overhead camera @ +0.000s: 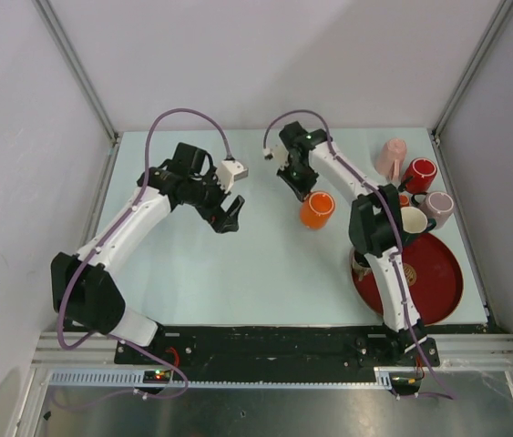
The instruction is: Turn the mug right side up
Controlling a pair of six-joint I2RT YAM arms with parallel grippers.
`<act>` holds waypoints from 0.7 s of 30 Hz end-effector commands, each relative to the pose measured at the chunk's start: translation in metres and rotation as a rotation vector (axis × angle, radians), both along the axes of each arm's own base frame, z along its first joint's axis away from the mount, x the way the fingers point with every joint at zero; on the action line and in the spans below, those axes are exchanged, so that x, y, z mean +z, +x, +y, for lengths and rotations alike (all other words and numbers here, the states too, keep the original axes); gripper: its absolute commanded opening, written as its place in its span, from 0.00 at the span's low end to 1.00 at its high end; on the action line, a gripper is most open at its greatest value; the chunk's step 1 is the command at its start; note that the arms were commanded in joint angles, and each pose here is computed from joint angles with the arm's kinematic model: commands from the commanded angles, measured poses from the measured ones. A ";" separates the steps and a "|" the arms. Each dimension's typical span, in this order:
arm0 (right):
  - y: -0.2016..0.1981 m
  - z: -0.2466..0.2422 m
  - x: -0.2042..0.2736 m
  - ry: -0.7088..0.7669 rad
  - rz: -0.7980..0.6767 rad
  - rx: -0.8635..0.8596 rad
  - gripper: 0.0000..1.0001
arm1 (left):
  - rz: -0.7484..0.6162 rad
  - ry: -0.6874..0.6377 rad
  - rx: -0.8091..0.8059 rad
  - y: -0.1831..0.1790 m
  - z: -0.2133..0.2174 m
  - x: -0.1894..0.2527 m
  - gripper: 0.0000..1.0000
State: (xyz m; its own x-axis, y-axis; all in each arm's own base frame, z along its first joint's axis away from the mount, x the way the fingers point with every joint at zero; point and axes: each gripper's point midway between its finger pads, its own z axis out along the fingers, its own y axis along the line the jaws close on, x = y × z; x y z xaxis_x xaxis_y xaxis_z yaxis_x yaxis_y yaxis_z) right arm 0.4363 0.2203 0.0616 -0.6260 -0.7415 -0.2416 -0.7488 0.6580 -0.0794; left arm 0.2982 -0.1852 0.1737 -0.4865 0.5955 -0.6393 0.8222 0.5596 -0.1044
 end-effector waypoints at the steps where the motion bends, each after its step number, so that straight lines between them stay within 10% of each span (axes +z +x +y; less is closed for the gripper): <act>1: 0.015 0.029 0.174 0.313 -0.349 -0.087 0.00 | -0.081 -0.170 -0.011 0.002 -0.017 0.060 1.00; 8: -0.046 0.055 0.329 0.848 -0.539 -0.062 0.00 | -0.187 -0.337 -0.015 -0.007 -0.027 0.151 1.00; 21: -0.209 0.075 0.472 1.485 -0.295 0.317 0.00 | -0.507 -0.531 -0.301 -0.082 -0.031 0.301 0.99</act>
State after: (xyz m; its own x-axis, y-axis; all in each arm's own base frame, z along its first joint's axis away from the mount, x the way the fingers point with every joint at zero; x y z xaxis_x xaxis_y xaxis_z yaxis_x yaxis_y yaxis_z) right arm 0.2786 0.2826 0.4914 -0.2897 0.0949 -0.9524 -0.8861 0.3495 0.3043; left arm 0.2703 -0.2076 0.4291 -0.0580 0.3010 -0.9519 0.8875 0.4521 0.0889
